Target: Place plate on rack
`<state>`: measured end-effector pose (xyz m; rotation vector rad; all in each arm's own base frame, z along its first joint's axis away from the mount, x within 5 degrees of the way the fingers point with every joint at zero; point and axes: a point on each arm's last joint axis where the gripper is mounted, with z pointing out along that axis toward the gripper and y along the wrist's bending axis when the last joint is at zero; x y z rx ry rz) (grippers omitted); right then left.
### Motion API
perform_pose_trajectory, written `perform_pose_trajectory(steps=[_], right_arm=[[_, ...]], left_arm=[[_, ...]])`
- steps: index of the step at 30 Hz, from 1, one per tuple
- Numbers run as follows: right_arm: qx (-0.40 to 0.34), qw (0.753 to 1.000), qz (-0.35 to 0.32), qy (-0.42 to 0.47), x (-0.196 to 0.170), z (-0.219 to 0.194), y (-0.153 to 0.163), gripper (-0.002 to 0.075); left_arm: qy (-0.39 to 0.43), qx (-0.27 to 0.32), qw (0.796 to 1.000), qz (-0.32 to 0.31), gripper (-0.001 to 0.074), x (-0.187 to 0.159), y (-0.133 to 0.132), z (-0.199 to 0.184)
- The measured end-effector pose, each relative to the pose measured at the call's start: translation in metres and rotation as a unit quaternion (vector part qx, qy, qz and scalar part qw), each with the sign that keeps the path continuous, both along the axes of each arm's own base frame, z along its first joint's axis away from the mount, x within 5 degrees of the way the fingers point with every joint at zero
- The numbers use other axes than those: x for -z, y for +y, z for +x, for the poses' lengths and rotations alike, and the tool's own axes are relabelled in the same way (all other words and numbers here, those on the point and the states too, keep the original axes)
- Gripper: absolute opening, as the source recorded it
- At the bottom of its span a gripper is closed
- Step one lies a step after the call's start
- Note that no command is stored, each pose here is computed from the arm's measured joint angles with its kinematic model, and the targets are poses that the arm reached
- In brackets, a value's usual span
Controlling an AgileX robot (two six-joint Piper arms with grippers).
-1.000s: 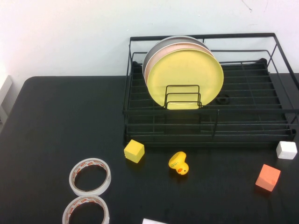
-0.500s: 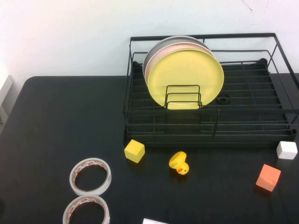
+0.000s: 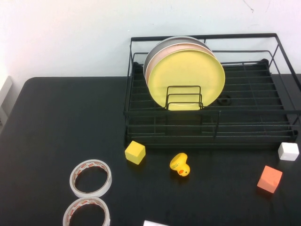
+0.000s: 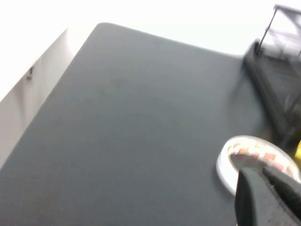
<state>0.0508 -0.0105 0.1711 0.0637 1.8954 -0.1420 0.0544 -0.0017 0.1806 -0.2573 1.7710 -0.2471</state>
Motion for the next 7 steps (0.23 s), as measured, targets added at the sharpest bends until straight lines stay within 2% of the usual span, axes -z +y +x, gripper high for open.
perform_pose_trajectory(steps=[3, 7], right_arm=[[0.0, 1.0, 0.0, 0.0, 0.0, 0.0, 0.0, 0.0011], [0.0, 1.0, 0.0, 0.0, 0.0, 0.0, 0.0, 0.0011]], left_arm=[[0.014, 0.01, 0.999, 0.038, -0.0001, 0.0027, -0.0002, -0.0006], [0.025, 0.016, 0.998, 0.049, -0.0001, 0.0042, -0.0007, -0.0013]])
